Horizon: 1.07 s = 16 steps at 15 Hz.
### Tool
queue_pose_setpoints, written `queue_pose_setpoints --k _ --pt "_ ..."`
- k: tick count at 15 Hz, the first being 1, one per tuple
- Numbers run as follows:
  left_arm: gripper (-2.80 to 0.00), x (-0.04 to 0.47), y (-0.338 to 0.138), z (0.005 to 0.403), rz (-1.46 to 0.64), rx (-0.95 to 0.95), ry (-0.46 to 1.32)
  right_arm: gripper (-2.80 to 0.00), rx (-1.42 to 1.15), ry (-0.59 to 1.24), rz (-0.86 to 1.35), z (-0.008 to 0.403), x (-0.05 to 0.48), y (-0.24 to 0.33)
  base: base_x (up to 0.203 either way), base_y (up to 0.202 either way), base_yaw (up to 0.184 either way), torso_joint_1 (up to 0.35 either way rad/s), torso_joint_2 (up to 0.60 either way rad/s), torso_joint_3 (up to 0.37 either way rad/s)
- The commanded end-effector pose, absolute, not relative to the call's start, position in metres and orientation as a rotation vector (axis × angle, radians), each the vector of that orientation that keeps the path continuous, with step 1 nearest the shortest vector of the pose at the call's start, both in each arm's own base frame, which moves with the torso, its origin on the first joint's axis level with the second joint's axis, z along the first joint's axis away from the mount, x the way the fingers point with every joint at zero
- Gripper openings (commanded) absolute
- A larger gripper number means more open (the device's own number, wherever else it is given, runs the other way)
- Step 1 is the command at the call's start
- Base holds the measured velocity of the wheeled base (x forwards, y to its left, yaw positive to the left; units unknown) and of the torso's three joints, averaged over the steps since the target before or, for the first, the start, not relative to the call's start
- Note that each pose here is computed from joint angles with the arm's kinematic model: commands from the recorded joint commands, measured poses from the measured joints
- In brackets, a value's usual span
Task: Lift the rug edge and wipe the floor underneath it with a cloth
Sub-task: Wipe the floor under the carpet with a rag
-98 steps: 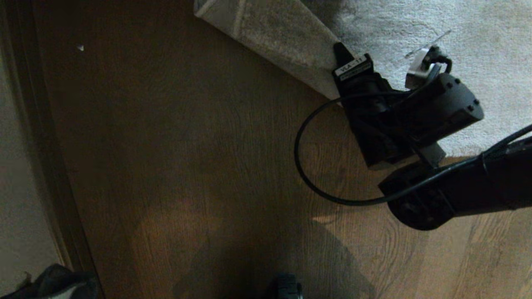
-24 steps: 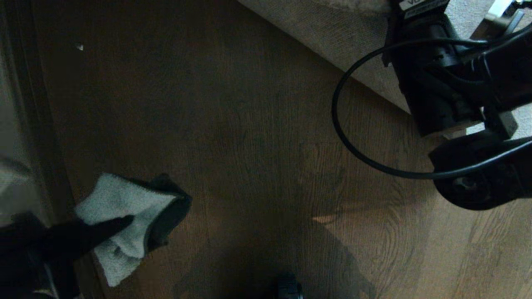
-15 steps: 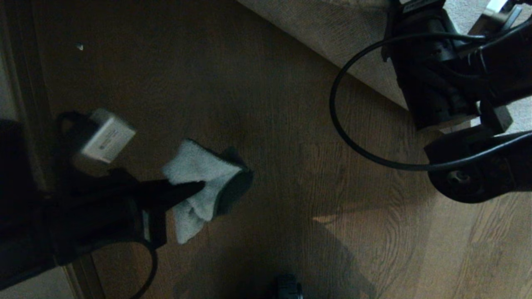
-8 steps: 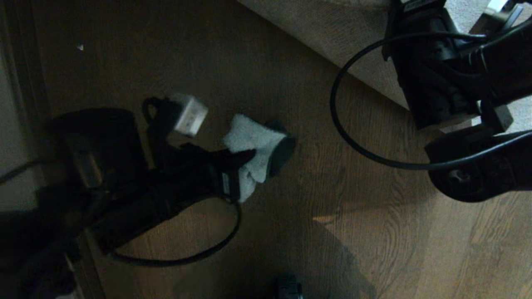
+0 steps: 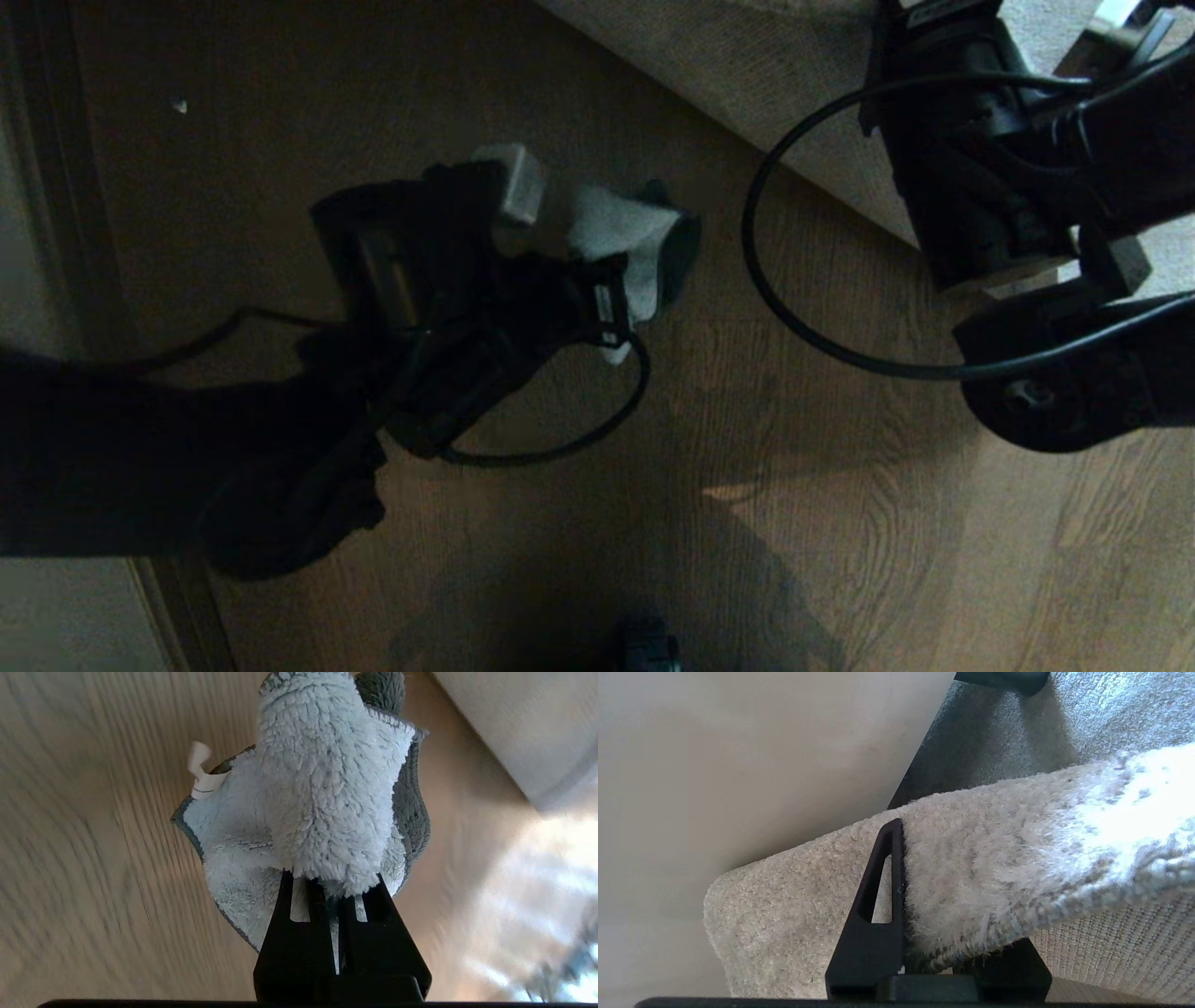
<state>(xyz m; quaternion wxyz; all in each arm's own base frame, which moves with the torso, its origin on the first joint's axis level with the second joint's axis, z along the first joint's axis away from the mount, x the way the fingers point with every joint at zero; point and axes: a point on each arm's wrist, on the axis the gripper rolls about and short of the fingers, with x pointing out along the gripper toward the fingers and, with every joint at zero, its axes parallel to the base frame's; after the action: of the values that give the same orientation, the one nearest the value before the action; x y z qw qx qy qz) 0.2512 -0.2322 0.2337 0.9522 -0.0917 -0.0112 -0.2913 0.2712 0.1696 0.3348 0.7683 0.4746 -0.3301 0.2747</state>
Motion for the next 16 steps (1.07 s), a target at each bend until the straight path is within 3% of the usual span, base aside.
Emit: queue_pose_setpoints --k 1,11,16 --pt "-2.80 0.267 -0.246 0.236 -0.566 -0.202 -0.049 -2.80 1.049 -0.760 0.610 0.337 0.269 0.168 0.000 0.000 0.000 0.000 0.00 0.000" --pt "-2.80 0.311 -0.229 0.235 -0.397 -0.213 -0.087 -2.80 1.047 -0.787 0.585 0.340 0.273 0.155 0.000 0.000 0.000 0.000 0.00 0.000" --pt "-2.80 0.331 -0.222 0.260 -0.357 -0.269 -0.181 -2.80 1.054 -0.787 0.586 0.340 0.274 0.154 0.000 0.000 0.000 0.000 0.00 0.000"
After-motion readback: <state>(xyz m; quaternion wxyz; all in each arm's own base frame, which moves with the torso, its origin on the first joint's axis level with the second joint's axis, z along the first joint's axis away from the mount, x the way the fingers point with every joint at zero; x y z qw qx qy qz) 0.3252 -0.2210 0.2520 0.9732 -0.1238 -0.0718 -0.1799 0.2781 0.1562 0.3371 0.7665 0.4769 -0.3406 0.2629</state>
